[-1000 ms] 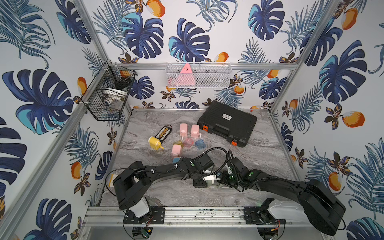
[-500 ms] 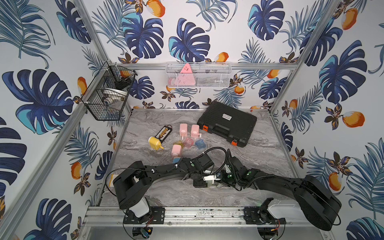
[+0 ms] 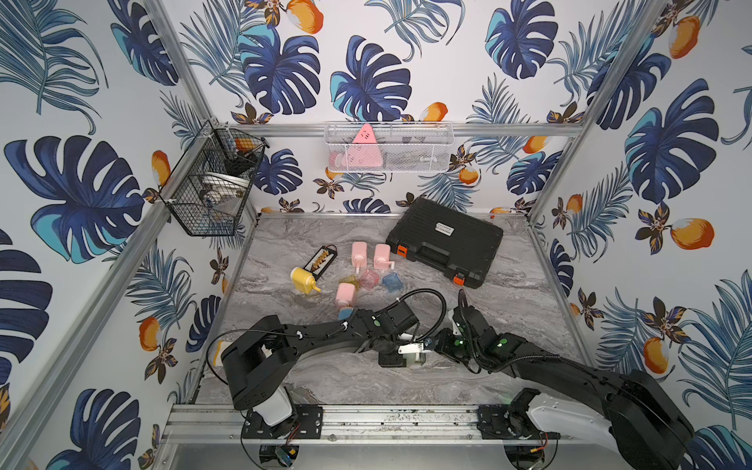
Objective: Put the tray back into the pencil sharpener
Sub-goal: Close the container of the pencil sharpener.
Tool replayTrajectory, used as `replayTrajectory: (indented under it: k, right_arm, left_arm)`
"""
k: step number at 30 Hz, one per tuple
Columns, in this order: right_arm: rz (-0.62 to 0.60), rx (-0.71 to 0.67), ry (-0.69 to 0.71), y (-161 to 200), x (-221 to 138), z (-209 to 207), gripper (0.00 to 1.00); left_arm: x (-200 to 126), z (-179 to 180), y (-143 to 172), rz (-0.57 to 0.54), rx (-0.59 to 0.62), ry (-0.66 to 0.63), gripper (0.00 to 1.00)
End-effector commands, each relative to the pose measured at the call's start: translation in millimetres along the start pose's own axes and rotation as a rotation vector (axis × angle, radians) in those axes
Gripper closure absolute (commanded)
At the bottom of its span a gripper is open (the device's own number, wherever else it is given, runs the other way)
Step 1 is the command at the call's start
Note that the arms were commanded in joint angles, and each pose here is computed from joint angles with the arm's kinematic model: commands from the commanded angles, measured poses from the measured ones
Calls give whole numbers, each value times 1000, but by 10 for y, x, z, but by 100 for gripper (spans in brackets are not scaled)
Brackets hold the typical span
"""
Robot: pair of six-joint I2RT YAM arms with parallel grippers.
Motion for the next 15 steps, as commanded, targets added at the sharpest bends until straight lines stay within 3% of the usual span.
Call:
replayTrajectory:
  k: [1,15]
  right_arm:
    - [-66,31,129,-31,-35,-209,67]
    - [191,-41,-47,138,326,122,88]
  left_arm:
    - [79,-69,36,12,4,41,45]
    - [110,-70,39,8,-2,39,47]
Point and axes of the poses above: each gripper's point midway between its finger pads, its own x axis out along the fingers, its own z axis along the line the jaws close on, y = z × x, the point moved 7 cm from there along -x, back along the fingers, and after that the axes turned 10 degrees about x, right-handed, at the moved point
